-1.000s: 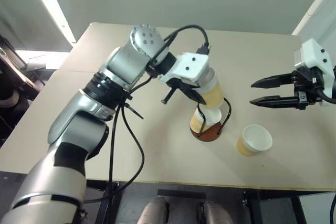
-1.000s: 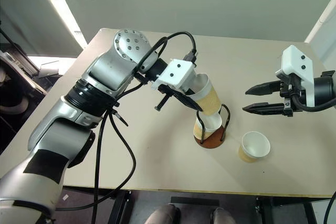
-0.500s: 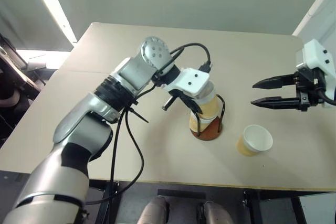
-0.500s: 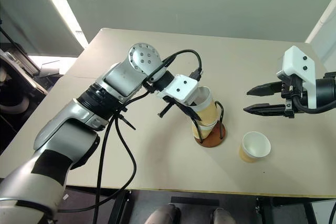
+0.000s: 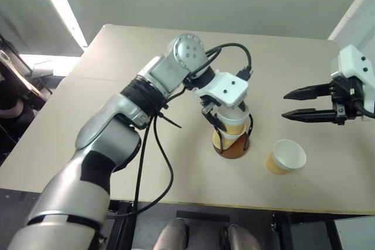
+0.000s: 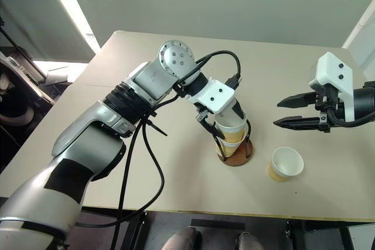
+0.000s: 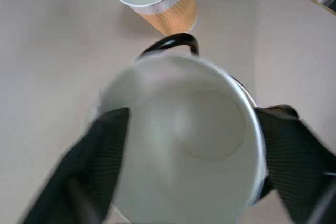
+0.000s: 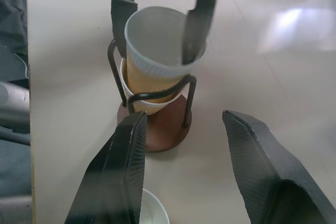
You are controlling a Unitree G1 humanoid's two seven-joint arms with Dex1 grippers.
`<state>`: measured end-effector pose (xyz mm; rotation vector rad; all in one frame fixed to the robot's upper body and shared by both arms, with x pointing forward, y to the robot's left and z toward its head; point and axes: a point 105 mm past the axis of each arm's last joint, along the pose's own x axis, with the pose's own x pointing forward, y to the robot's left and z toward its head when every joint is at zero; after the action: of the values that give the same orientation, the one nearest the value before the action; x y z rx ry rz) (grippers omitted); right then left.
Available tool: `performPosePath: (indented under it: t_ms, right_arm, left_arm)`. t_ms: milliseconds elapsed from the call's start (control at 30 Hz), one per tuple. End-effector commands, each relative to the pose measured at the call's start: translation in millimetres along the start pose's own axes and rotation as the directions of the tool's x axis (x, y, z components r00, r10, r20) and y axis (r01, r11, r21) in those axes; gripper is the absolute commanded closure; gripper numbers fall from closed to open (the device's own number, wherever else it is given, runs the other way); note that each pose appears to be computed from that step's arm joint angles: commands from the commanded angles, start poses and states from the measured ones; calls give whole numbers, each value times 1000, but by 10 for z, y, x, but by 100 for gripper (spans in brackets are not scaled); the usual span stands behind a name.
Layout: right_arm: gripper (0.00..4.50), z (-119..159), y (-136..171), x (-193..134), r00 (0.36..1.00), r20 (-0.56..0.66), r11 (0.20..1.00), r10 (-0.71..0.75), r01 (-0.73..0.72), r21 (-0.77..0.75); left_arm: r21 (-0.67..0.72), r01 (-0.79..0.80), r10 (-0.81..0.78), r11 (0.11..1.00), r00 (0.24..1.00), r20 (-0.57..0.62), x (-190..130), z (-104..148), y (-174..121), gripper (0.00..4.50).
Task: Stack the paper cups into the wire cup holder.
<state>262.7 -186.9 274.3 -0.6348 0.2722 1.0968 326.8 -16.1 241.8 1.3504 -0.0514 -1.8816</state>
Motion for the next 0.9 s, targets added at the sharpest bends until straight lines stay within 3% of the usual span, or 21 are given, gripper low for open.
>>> performPosePath:
  t_ms: [33,200,533,700,900]
  right_arm:
    - [216,99,-18,-103,999,8,998,-40,40,-39]
    - [216,91,-35,-116,999,2,998,-46,46,-38]
    - [216,85,-50,-128,999,-1,998,-48,48,-34]
    - [216,93,-49,-124,999,8,999,-49,49,-19]
    - [216,93,74,-42,1000,21,1000,1,-1,23]
  left_arm:
    - [50,16,-17,999,1000,12,-61,134,59,5]
    - [31,34,-36,999,997,72,-37,220,26,5]
    - [15,34,-35,999,996,77,-109,221,-14,5]
    - [-32,-65,68,997,989,131,-380,274,43,5]
    - [-122,-141,157,982,978,135,-716,192,-109,5]
